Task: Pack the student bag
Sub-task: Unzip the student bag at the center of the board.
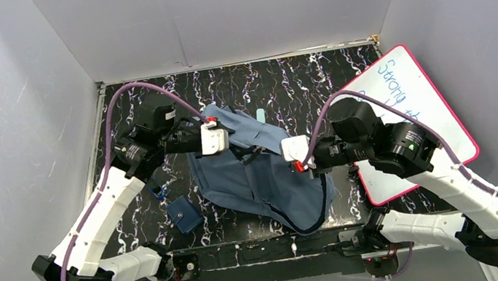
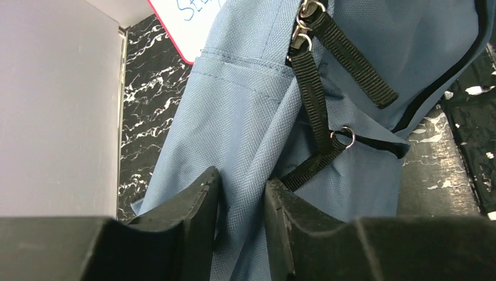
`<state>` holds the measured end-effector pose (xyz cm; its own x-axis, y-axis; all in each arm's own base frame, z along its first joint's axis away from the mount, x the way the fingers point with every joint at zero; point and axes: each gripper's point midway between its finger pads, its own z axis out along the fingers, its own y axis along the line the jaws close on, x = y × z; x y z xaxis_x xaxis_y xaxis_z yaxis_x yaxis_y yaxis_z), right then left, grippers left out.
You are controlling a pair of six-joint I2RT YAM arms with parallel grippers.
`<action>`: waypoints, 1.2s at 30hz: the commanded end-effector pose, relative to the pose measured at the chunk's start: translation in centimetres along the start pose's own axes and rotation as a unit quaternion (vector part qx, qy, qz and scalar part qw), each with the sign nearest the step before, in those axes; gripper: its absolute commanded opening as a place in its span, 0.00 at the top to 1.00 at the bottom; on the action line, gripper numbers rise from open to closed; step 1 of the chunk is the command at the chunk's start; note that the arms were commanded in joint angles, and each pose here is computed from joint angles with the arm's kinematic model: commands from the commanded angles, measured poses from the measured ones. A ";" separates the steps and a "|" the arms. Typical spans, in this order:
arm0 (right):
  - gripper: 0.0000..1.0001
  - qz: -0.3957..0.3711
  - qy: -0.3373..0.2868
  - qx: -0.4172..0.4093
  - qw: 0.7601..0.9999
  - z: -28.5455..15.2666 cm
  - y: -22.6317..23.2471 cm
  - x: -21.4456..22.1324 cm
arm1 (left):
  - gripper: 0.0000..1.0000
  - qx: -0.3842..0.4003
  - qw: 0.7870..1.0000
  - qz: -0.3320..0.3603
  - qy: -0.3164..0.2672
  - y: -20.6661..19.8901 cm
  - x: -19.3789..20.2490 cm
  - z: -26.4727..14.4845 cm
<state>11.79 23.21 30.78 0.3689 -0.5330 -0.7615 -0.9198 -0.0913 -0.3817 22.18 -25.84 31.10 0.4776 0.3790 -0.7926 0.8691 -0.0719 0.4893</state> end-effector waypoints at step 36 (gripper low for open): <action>0.53 0.676 -0.320 0.202 0.632 -4.2 -10.6 -10.0 | 1.00 -0.098 0.989 -0.103 -0.045 3.1 -3.3 -1.2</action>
<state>17.27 22.16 42.96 -0.4953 0.5398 -0.6807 -0.4385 0.5210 0.7323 23.10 -25.75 31.71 0.2323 0.3834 -0.8939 0.9420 0.1402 0.3050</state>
